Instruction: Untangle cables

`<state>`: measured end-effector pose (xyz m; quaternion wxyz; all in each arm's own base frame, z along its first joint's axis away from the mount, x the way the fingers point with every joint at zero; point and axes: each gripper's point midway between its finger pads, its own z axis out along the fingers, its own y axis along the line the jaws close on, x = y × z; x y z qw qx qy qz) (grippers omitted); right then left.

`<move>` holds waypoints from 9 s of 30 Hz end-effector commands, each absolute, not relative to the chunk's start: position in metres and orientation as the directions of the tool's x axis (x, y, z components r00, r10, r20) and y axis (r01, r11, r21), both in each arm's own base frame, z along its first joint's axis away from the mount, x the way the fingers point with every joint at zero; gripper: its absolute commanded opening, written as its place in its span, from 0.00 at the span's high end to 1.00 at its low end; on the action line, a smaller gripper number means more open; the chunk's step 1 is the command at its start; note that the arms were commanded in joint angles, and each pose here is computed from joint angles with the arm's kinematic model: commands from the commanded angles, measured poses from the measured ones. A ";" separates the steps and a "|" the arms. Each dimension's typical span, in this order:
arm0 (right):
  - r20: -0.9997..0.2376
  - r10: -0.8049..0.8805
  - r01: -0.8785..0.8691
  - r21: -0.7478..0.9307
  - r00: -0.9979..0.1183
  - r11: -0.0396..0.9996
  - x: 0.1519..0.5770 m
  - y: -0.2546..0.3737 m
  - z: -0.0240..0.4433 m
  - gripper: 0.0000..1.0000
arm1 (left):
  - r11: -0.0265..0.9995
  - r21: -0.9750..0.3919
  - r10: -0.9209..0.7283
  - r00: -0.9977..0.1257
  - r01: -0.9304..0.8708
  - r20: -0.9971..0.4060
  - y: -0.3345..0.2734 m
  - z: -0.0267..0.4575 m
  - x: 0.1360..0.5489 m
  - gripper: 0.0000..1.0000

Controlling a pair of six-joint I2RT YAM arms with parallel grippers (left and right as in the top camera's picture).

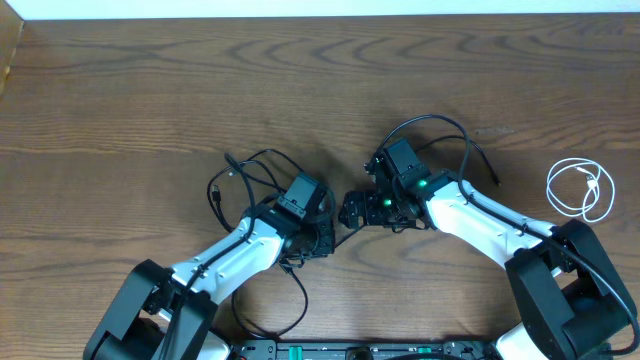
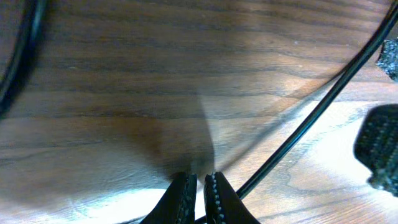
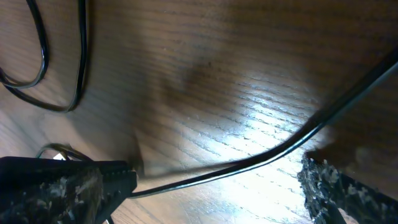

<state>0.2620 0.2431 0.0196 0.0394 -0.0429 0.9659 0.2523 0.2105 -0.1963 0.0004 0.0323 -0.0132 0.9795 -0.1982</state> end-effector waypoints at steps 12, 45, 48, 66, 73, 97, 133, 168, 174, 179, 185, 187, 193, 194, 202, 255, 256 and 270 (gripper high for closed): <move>-0.044 -0.055 -0.069 0.446 -0.998 0.892 0.249 0.233 0.002 0.01 | 0.907 -0.420 -0.078 -0.985 -0.008 -0.151 -0.173 0.020 0.238 0.87; 0.045 0.532 0.518 0.312 -0.846 0.797 0.193 0.289 -0.007 0.61 | 0.962 -0.218 -0.237 -0.898 -0.164 -0.371 -0.076 0.040 0.287 0.87; -0.032 0.544 0.507 0.321 -0.839 0.800 0.202 0.287 -0.006 0.72 | 0.962 -0.218 -0.237 -0.898 -0.164 -0.371 -0.076 0.040 0.287 0.86; -0.069 0.617 0.535 0.430 -0.784 0.727 0.226 0.302 0.005 0.64 | 0.961 -0.220 -0.241 -0.897 -0.168 -0.370 -0.076 0.040 0.287 0.87; -0.074 0.647 0.564 0.424 -0.758 0.709 0.228 0.300 -0.001 0.72 | 0.961 -0.220 -0.241 -0.897 -0.167 -0.370 -0.076 0.040 0.287 0.87; -0.156 0.349 0.289 0.312 -0.924 0.905 0.254 0.267 0.003 0.99 | 0.961 -0.220 -0.241 -0.897 -0.167 -0.370 -0.076 0.040 0.287 0.87; 0.001 0.340 0.339 -0.064 -0.940 0.938 0.225 0.155 -0.006 0.67 | 0.961 -0.218 -0.240 -0.899 -0.168 -0.366 -0.076 0.040 0.286 0.87; -0.227 -0.168 -0.216 0.211 -0.959 0.953 0.260 0.193 0.124 0.99 | 0.961 -0.218 -0.240 -0.899 -0.168 -0.366 -0.076 0.040 0.286 0.70; -0.551 -0.150 -0.329 0.241 -0.821 0.913 0.288 0.199 0.244 0.99 | 0.961 -0.218 -0.240 -0.899 -0.168 -0.366 -0.076 0.040 0.286 0.69; -0.809 0.008 -0.230 0.177 -0.588 0.957 0.317 0.163 0.345 0.99 | 0.961 -0.218 -0.240 -0.899 -0.168 -0.366 -0.076 0.040 0.286 0.69; -0.956 0.191 -0.025 0.202 -0.223 0.979 0.323 0.102 0.445 0.99 | 0.961 -0.218 -0.240 -0.899 -0.168 -0.366 -0.076 0.040 0.286 0.69; -0.968 0.196 0.021 0.195 -0.159 0.980 0.321 0.088 0.459 0.99 | 0.961 -0.218 -0.240 -0.899 -0.168 -0.366 -0.076 0.040 0.286 0.69; -0.991 0.083 0.211 0.059 -0.107 0.976 0.325 0.043 0.468 0.99 | 0.961 -0.218 -0.240 -0.899 -0.168 -0.366 -0.076 0.040 0.286 0.69; -0.991 0.060 0.228 0.032 -0.120 0.973 0.327 0.038 0.465 0.99 | 0.961 -0.218 -0.240 -0.899 -0.168 -0.366 -0.076 0.040 0.286 0.69; -0.950 -0.015 0.301 -0.114 -0.313 0.947 0.339 0.013 0.416 0.99 | 0.961 -0.218 -0.240 -0.899 -0.168 -0.366 -0.076 0.040 0.286 0.69; -0.131 0.484 0.501 -0.205 -0.865 0.841 0.272 -0.091 0.148 0.99 | 0.961 -0.218 -0.241 -0.899 -0.168 -0.366 -0.076 0.040 0.286 0.68; -0.106 0.485 0.497 -0.199 -0.868 0.845 0.267 -0.088 0.141 0.99 | 0.961 -0.218 -0.240 -0.899 -0.168 -0.366 -0.076 0.040 0.286 0.68; 0.095 0.492 0.499 0.075 -0.866 0.863 0.237 -0.025 0.044 0.99 | 0.961 -0.218 -0.240 -0.899 -0.168 -0.366 -0.076 0.040 0.286 0.68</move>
